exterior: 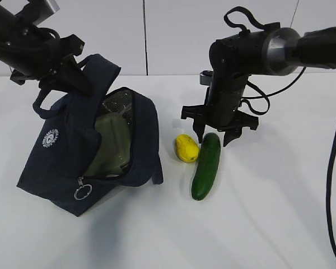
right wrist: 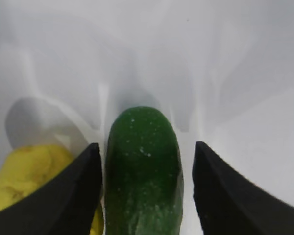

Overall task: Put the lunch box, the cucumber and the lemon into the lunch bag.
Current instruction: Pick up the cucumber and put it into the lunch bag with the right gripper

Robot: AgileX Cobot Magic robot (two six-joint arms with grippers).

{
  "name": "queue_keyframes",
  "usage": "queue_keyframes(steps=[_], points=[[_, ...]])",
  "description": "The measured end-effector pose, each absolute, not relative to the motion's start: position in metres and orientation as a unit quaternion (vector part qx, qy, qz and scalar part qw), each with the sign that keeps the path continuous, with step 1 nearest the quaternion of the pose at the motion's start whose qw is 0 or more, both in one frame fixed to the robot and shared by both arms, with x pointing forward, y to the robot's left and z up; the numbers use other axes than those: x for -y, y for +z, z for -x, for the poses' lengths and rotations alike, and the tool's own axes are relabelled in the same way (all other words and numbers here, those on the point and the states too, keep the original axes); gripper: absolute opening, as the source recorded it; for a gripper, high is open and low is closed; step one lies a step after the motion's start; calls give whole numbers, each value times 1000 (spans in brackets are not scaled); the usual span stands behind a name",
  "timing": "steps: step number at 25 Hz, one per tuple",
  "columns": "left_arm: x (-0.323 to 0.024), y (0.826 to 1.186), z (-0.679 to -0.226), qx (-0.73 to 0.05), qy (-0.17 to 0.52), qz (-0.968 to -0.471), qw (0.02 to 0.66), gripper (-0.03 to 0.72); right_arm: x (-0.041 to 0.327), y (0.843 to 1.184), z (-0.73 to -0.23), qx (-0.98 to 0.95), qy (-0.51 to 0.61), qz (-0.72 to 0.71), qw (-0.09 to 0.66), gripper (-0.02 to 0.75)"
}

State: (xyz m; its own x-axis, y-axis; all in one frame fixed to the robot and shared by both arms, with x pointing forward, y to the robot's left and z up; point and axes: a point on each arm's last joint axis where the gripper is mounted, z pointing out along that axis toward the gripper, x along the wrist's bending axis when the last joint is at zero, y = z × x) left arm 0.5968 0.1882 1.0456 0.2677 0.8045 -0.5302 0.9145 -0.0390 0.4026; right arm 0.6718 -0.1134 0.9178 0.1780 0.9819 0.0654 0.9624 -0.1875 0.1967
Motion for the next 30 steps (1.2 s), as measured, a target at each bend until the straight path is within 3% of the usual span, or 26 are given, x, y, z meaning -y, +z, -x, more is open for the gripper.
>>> queue_keyframes(steps=[13,19,30], points=[[-188,1046,-597,-600,-79,-716,347,-8,113,918,-672,-634,88,-766,53,445],[-188,1046,-597,-600,-79,-716,347,-8,113,918,-671,-634,86,-767,52,375],[-188,1046,-597,-600,-79,-716,347,-8,113,918,-671,-634,85,-767,52,350]])
